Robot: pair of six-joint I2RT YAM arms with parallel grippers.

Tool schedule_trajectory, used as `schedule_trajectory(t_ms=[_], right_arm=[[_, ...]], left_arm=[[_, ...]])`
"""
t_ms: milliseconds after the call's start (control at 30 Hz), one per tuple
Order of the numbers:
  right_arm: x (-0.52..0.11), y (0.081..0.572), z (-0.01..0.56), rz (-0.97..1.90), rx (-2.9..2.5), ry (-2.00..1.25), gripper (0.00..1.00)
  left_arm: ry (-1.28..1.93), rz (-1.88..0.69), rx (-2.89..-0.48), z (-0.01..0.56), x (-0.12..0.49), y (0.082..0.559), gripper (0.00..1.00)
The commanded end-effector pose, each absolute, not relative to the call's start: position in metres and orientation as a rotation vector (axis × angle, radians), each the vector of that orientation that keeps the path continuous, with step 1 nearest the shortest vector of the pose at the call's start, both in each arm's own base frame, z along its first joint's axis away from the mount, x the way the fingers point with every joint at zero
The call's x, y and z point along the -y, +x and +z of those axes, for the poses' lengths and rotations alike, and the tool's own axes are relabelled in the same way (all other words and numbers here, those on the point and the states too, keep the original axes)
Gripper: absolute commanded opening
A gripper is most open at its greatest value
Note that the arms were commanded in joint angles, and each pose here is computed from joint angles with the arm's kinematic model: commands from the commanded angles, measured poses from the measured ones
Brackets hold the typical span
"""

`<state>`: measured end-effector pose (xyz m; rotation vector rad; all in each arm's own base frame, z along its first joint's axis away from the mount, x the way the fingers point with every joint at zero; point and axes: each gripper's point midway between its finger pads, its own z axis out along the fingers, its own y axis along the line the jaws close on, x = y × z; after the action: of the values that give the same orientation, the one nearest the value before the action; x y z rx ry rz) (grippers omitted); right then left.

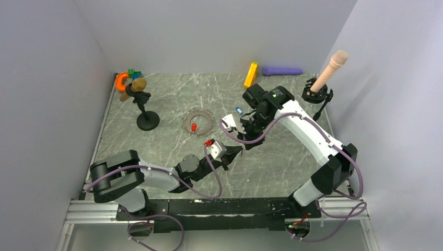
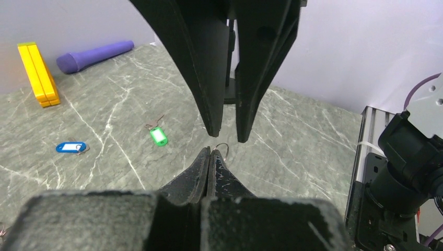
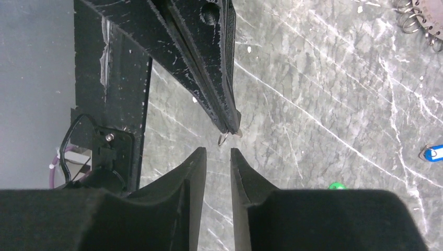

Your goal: Put the keys on the keyring

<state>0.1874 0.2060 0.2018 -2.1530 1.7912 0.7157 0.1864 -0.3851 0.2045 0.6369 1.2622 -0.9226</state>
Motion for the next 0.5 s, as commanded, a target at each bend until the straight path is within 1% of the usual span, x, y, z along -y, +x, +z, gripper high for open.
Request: schedule_trajectory(t_ms=[0,167,367,467], right_arm=[[-0.213,0.188,0.22,0.734,-1.72,-2.087,0.31],[-0.213,0.196,0.234,0.773,-1.698,-1.98,0.41],[-0.224,0.205,0.261,0.914,-1.594,-1.691,0.42],[-0.242,0.21,0.275,0.978,-1.494,-1.563,0.41]], left_arm=[[0.512,-0.979,-1.189,0.236,0.373,0.185,0.0],[0.437,-0.999,-1.163,0.245,0.358,0.186,0.0],[0.269,-1.053,-1.096,0.266,0.331,0.189,0.0],[0.217,-1.06,-1.084,0.276,0.325,0.192,0.0]])
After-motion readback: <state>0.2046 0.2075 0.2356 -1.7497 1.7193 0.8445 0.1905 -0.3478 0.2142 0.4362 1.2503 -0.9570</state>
